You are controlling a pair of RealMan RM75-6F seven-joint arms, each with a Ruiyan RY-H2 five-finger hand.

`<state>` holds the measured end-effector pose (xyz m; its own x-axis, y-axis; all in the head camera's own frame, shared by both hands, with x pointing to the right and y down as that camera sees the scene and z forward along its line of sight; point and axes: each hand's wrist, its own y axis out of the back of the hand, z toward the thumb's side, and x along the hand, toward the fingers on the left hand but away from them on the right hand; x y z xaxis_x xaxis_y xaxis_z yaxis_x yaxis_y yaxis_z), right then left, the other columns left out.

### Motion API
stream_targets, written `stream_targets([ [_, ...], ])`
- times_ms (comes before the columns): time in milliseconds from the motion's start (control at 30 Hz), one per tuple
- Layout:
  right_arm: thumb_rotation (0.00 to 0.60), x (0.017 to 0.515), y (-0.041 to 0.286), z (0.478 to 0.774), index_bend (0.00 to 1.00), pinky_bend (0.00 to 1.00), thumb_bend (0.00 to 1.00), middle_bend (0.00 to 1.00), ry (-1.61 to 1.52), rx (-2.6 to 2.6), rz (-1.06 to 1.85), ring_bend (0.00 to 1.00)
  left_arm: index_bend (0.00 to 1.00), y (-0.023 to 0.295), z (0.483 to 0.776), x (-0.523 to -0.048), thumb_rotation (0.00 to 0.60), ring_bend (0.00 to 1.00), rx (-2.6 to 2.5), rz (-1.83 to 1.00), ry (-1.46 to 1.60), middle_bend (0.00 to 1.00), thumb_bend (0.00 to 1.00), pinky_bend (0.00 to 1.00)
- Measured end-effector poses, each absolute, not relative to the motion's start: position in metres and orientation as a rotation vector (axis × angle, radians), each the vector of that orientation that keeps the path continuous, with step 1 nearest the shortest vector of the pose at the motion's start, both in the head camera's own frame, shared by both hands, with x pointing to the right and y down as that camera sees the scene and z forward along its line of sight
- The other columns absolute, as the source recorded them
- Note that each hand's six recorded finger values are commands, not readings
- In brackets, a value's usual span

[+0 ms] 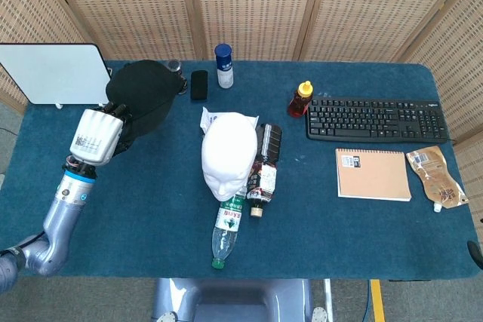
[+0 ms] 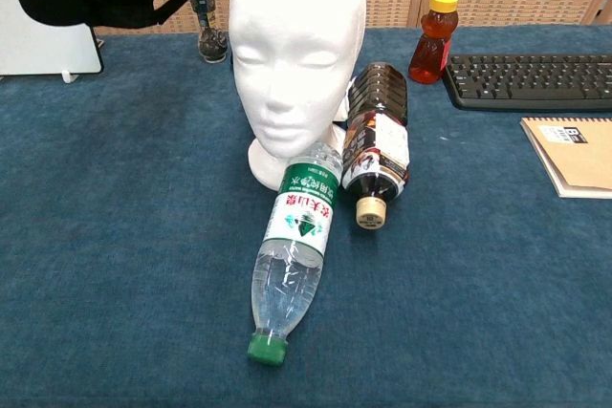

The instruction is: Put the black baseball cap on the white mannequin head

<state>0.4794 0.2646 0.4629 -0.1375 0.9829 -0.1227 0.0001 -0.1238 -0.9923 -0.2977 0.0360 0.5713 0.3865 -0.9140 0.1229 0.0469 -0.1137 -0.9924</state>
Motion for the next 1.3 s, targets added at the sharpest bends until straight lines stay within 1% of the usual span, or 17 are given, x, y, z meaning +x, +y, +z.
stream_targets([
  [167, 0.600, 0.472, 0.268, 0.472, 0.40, 0.58, 0.23, 0.46, -1.210, -1.322, 1.424, 0.50, 0.72, 0.029, 0.545, -0.280, 0.600, 0.45, -1.420, -0.909, 0.765, 0.51, 0.60, 0.72],
  [400, 0.600, 0.457, 0.270, 0.479, 0.40, 0.58, 0.23, 0.46, -1.170, -1.412, 1.397, 0.50, 0.72, 0.023, 0.524, -0.250, 0.600, 0.45, -1.414, -0.810, 0.698, 0.51, 0.60, 0.72],
  [733, 0.600, 0.435, 0.277, 0.489, 0.40, 0.58, 0.23, 0.46, -1.122, -1.513, 1.354, 0.50, 0.72, 0.015, 0.489, -0.190, 0.600, 0.45, -1.391, -0.637, 0.635, 0.51, 0.60, 0.72],
  [967, 0.600, 0.433, 0.280, 0.491, 0.40, 0.58, 0.23, 0.46, -1.124, -1.527, 1.345, 0.50, 0.72, 0.027, 0.477, -0.160, 0.600, 0.45, -1.393, -0.566, 0.570, 0.51, 0.60, 0.72],
  [1300, 0.600, 0.429, 0.285, 0.500, 0.40, 0.58, 0.23, 0.46, -1.103, -1.567, 1.340, 0.50, 0.72, 0.054, 0.478, -0.148, 0.600, 0.45, -1.404, -0.534, 0.480, 0.51, 0.60, 0.71],
])
